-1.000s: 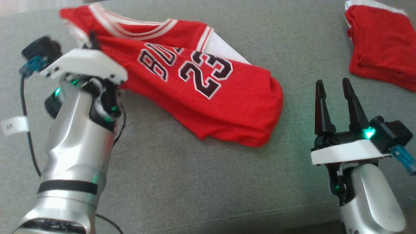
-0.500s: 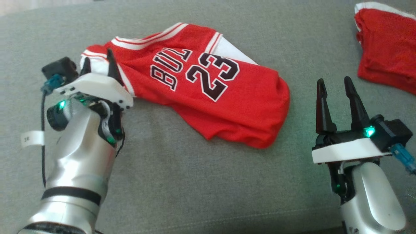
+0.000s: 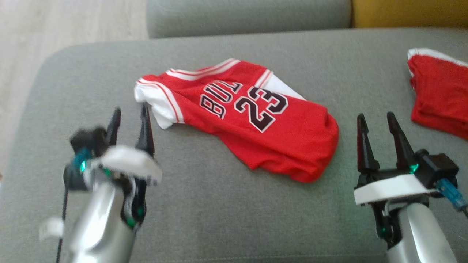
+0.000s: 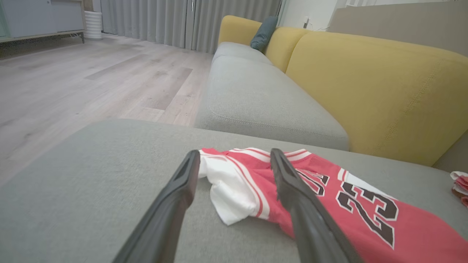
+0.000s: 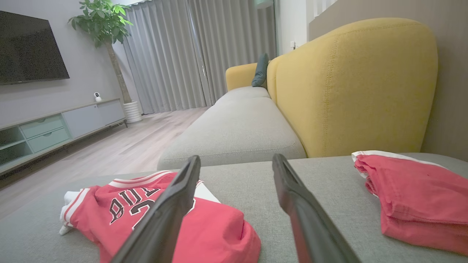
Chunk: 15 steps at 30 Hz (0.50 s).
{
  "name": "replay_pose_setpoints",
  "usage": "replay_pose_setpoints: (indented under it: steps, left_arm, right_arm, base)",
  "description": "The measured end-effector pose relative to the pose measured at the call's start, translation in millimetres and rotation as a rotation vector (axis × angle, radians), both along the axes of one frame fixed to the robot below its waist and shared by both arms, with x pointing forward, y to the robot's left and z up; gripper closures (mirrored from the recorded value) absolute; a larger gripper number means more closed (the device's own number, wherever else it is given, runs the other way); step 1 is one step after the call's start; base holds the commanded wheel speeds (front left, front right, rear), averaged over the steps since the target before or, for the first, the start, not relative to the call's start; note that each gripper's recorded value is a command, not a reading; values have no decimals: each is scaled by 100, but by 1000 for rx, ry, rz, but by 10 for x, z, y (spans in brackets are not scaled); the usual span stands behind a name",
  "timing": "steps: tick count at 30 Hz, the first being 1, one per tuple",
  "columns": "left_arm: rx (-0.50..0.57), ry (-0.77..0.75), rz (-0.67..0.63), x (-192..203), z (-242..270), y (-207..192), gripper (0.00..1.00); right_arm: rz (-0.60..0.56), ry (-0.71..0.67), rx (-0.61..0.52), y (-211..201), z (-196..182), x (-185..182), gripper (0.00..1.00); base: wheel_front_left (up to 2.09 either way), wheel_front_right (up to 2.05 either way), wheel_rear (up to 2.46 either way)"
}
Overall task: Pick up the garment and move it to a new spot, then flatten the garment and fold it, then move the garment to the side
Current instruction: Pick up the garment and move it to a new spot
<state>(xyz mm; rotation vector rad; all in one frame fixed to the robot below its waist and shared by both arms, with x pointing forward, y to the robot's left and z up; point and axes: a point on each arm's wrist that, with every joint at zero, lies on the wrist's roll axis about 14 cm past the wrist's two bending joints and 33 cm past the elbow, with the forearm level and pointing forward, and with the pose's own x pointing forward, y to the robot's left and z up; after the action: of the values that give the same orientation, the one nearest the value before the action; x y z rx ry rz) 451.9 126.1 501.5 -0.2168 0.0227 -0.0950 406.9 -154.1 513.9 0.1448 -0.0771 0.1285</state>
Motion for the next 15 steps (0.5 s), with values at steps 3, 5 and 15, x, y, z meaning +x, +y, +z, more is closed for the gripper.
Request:
replay_pose_setpoints:
  steps: [3,5,15]
  left_arm:
    - [27,-19,21,-275,-3,105,0]
    - [37,-30,33,-450,-5,160,0]
    - [28,-19,107,-1031,-116,334,0]
  right_arm:
    - [7,0,1,25,21,-63,0]
    - [18,-2,1,64,27,-103,0]
    - [52,54,18,184,-184,-321,0]
  base:
    - [0,0,0]
    - [0,0,0]
    - [0,0,0]
